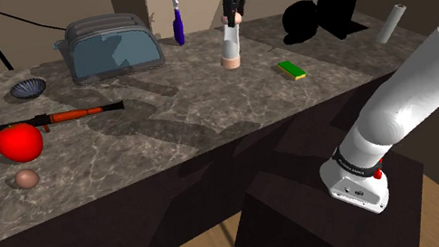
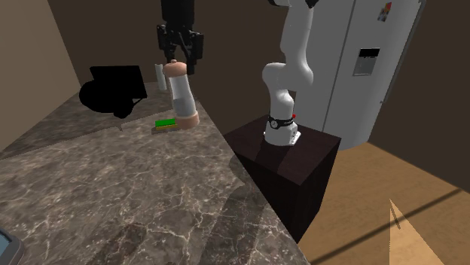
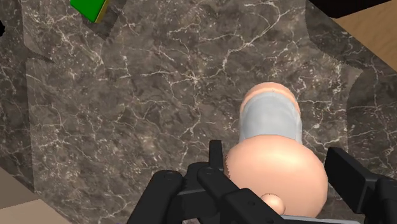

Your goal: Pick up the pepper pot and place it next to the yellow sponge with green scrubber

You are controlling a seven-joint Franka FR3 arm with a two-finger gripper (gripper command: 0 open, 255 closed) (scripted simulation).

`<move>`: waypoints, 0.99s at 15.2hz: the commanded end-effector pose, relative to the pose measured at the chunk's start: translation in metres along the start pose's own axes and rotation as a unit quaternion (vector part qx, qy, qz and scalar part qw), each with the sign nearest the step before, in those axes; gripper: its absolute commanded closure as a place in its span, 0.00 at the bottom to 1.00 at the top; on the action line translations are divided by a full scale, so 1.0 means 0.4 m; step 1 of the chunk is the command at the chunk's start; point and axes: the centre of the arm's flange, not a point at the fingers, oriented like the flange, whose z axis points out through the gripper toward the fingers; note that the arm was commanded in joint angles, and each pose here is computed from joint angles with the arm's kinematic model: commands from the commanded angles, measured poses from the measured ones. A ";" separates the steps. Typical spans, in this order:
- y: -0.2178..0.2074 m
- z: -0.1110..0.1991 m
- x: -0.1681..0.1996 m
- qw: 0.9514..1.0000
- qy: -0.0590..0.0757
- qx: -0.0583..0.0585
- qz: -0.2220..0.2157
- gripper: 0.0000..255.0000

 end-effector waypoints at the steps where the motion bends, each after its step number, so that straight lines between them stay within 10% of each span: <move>1: 0.061 -0.006 -0.020 1.000 0.000 0.000 -0.001 1.00; 15: 0.488 -0.057 -0.189 1.000 0.000 0.000 -0.001 1.00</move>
